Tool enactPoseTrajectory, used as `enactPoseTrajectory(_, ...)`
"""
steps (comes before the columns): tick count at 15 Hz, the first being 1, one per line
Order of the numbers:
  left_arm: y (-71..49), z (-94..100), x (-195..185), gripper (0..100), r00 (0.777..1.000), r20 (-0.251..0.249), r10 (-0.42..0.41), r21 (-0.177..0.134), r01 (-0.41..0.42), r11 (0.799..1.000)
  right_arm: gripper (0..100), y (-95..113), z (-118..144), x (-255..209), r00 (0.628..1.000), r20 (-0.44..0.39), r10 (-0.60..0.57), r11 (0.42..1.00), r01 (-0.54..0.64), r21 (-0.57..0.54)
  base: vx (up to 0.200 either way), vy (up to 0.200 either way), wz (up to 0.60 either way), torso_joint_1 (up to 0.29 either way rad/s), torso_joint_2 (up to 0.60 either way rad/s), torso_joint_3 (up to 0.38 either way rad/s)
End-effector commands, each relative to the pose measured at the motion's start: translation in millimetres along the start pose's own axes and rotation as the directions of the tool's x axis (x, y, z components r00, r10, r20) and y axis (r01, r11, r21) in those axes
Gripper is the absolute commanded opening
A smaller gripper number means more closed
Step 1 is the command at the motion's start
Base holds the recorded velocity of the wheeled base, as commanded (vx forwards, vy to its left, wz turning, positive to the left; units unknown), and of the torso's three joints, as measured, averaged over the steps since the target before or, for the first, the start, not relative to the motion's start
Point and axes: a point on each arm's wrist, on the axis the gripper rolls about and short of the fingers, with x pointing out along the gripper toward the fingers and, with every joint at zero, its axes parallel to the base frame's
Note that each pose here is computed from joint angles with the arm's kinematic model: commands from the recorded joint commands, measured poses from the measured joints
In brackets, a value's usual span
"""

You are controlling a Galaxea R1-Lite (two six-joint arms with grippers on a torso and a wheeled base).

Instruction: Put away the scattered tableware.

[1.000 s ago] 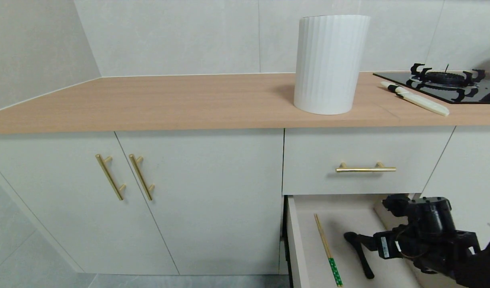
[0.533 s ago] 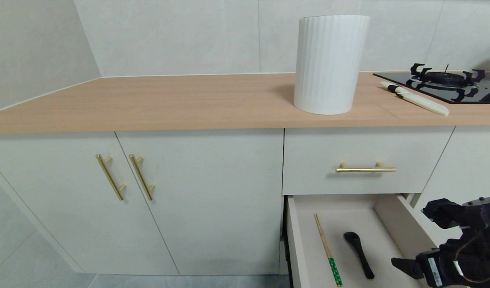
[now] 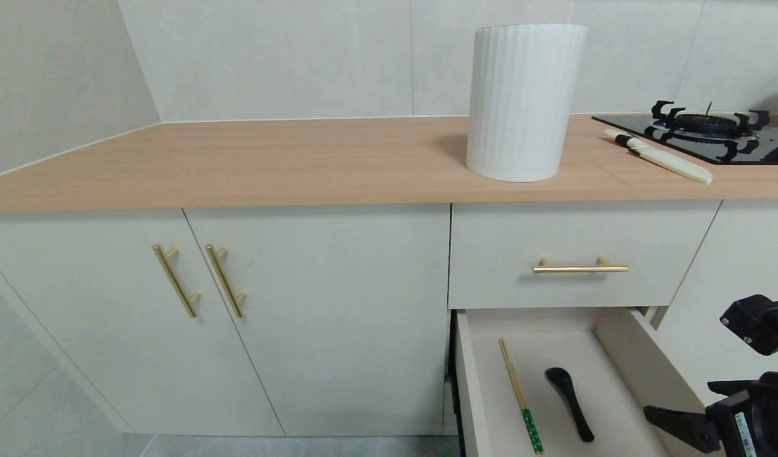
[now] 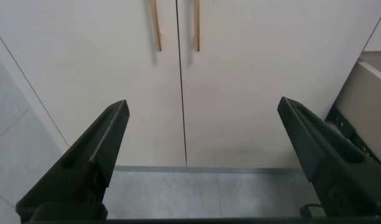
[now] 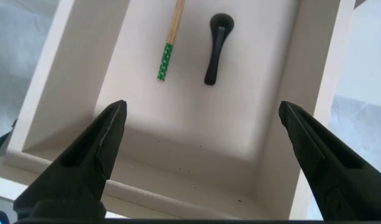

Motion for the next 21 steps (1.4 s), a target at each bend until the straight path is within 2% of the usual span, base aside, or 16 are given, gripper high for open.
enactPoseTrajectory(1, 0.0, 0.2, 0.0, 100, 1.000, 0.002, 0.000, -0.003, 0.000, 1.000, 100, 1.2, -0.9, -2.9, 1.000, 0.011, 0.009, 1.000, -0.009, -0.007, -0.200, 0.000, 0.00, 0.012, 0.00, 0.002)
enactPoseTrajectory(7, 0.0, 0.2, 0.0, 100, 1.000, 0.002, 0.000, -0.004, 0.000, 1.000, 100, 8.7, -8.9, -6.4, 0.998, -0.046, 0.048, 0.997, -0.051, -0.056, -0.167, 0.000, 0.00, 0.001, 0.00, 0.002)
enactPoseTrajectory(9, 0.0, 0.2, 0.0, 100, 1.000, 0.002, 0.000, -0.006, 0.000, 1.000, 100, 12.5, -16.1, -6.8, 0.991, -0.119, 0.065, 0.993, -0.076, -0.086, 0.000, 0.000, 0.00, 0.000, 0.00, 0.000)
enactPoseTrajectory(12, 0.0, 0.2, 0.0, 100, 1.000, 0.002, 0.000, -0.006, 0.000, 1.000, 100, 20.5, -28.3, -1.4, 0.962, -0.259, 0.090, 0.981, -0.130, -0.141, 0.000, 0.000, 0.00, 0.000, 0.00, 0.000)
enactPoseTrajectory(15, 0.0, 0.2, 0.0, 100, 1.000, 0.002, 0.000, -0.006, 0.000, 1.000, 100, 30.1, -36.3, 24.7, 0.904, -0.414, 0.105, 0.972, -0.180, -0.148, 0.000, 0.000, 0.00, 0.000, 0.00, 0.000)
enactPoseTrajectory(19, 0.0, 0.2, 0.0, 100, 1.000, 0.002, 0.000, -0.006, 0.000, 1.000, 100, 37.3, -38.5, 55.4, 0.863, -0.500, 0.070, 0.989, -0.125, -0.078, 0.000, 0.000, 0.00, 0.000, 0.00, 0.000)
enactPoseTrajectory(21, 0.0, 0.2, 0.0, 100, 1.000, 0.002, 0.000, -0.006, 0.000, 1.000, 100, 40.6, -33.7, 64.6, 0.864, -0.500, 0.069, 0.995, -0.093, -0.024, 0.000, 0.000, 0.00, 0.000, 0.00, 0.000)
